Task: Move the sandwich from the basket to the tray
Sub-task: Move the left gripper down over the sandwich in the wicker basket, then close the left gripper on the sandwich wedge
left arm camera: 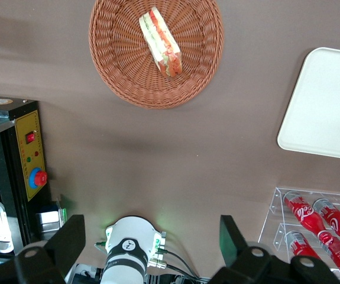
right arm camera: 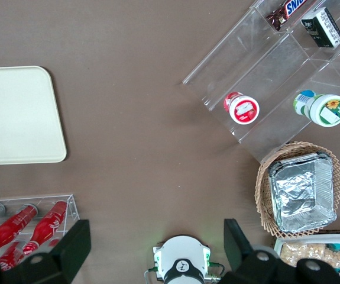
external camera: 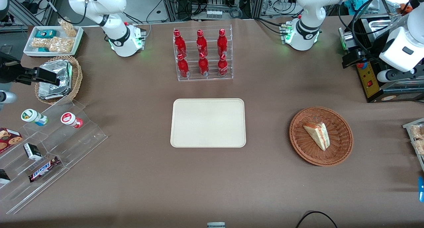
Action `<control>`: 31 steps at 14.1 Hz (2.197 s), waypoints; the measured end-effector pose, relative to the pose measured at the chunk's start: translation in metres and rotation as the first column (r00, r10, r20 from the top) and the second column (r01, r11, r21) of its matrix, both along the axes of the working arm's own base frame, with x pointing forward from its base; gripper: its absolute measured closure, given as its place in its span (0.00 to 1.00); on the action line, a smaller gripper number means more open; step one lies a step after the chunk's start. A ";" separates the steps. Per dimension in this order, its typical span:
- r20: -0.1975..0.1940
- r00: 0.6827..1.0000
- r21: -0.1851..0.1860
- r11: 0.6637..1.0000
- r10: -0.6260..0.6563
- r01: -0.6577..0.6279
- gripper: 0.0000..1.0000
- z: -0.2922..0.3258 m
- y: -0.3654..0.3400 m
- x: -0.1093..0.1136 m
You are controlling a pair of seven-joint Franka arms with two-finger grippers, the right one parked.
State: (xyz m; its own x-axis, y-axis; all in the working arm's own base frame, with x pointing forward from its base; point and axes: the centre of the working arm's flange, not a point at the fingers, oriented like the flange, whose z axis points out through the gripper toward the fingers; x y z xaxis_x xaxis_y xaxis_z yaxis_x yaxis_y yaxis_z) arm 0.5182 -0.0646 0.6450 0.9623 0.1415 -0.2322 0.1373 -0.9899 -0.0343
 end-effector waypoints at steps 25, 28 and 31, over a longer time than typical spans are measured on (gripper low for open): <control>0.192 0.889 -0.073 0.909 0.417 -0.410 0.00 -0.350 0.058 0.050; 0.203 0.880 -0.085 0.903 0.429 -0.420 0.00 -0.345 0.052 0.059; 0.182 0.887 -0.089 0.905 0.424 -0.415 0.00 -0.362 0.047 0.065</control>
